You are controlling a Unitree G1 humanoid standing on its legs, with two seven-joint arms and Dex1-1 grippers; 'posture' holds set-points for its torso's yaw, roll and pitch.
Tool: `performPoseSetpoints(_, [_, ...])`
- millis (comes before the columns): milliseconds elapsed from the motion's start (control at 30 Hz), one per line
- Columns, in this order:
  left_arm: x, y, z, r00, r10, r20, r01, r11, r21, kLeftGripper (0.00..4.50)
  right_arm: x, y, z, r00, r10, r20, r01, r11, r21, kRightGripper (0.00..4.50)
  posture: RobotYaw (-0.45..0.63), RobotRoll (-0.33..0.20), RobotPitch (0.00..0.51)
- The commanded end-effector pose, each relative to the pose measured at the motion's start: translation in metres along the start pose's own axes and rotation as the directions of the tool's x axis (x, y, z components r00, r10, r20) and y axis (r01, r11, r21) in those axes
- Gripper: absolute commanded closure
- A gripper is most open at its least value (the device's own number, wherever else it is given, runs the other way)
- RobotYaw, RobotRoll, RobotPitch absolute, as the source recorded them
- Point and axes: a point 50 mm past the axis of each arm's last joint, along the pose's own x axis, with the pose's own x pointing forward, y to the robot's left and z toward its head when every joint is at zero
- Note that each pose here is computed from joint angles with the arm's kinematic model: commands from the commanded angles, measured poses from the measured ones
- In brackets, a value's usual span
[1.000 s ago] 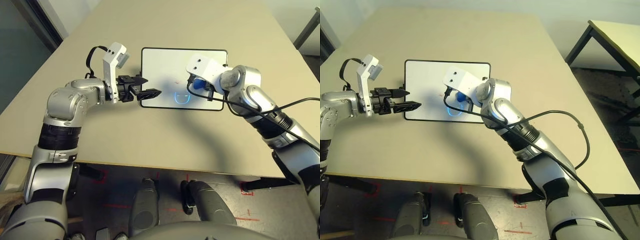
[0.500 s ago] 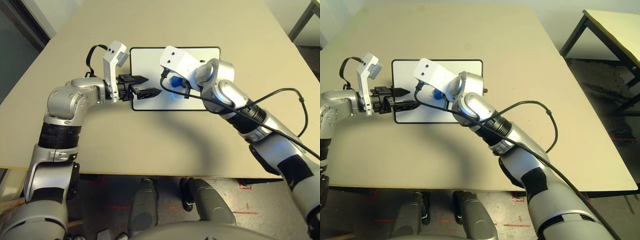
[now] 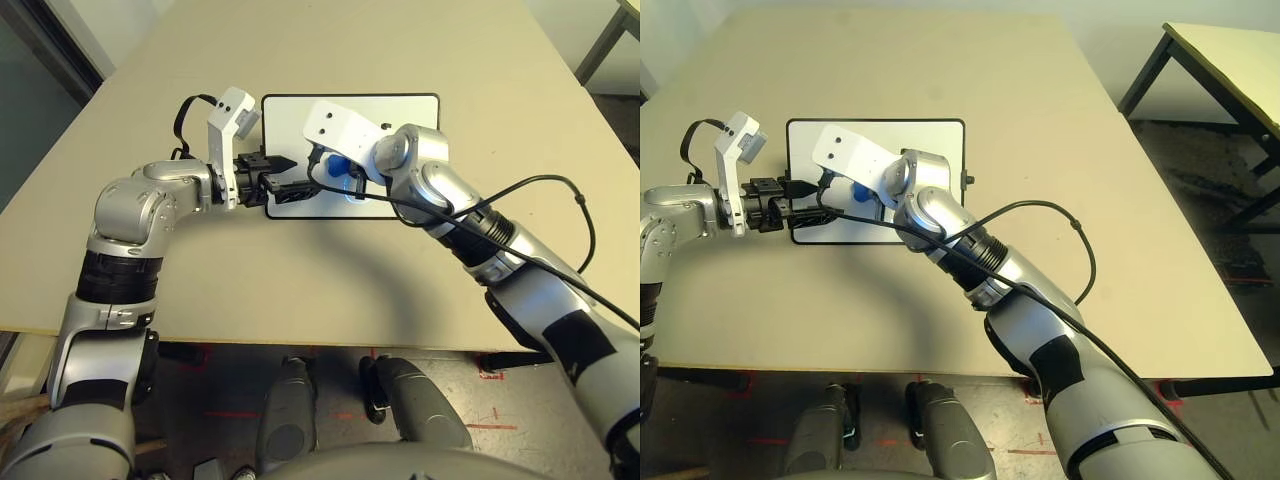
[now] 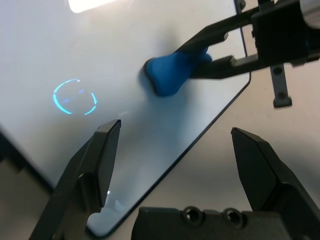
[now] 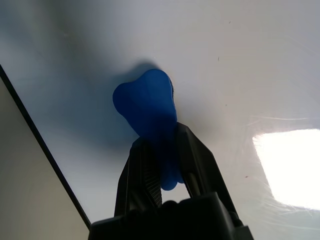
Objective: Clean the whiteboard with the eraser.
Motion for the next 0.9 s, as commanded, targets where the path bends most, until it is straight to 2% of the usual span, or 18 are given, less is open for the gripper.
performPoseSetpoints(33, [0.002, -0.002, -0.004, 1.000, -0.010, -0.012, 0.010, 1.000, -0.010, 0.00, 0.008, 0.010, -0.058, 0.985, 0.050, -0.167, -0.033, 0.994, 0.101, 3.90, -0.08, 0.000, 0.192])
performPoseSetpoints(233, [0.004, -0.001, -0.005, 1.000, -0.016, -0.014, 0.016, 1.000, -0.012, 0.00, -0.004, 0.009, -0.079, 0.977, 0.049, -0.208, -0.026, 0.993, 0.112, 3.90, -0.09, 0.000, 0.196])
performPoseSetpoints(367, [0.005, -0.001, -0.004, 1.000, -0.018, -0.012, 0.018, 1.000, -0.011, 0.00, -0.006, 0.009, -0.078, 0.978, 0.047, -0.202, -0.026, 0.994, 0.108, 3.90, -0.09, 0.000, 0.196])
performPoseSetpoints(600, [0.005, 0.000, -0.003, 1.000, -0.016, -0.012, 0.016, 1.000, -0.010, 0.00, 0.004, 0.008, -0.047, 0.990, 0.042, -0.132, -0.030, 0.995, 0.095, 3.90, -0.09, 0.000, 0.202])
performPoseSetpoints(667, [0.005, 0.000, -0.003, 1.000, -0.016, -0.012, 0.016, 1.000, -0.011, 0.00, 0.009, 0.007, -0.029, 0.995, 0.041, -0.095, -0.033, 0.996, 0.079, 3.90, -0.08, 0.000, 0.204])
performPoseSetpoints(900, [0.004, -0.001, -0.004, 1.000, -0.014, -0.009, 0.013, 1.000, -0.015, 0.00, 0.018, 0.004, 0.014, 0.999, 0.042, -0.014, -0.041, 0.998, 0.041, 3.90, -0.08, 0.000, 0.206])
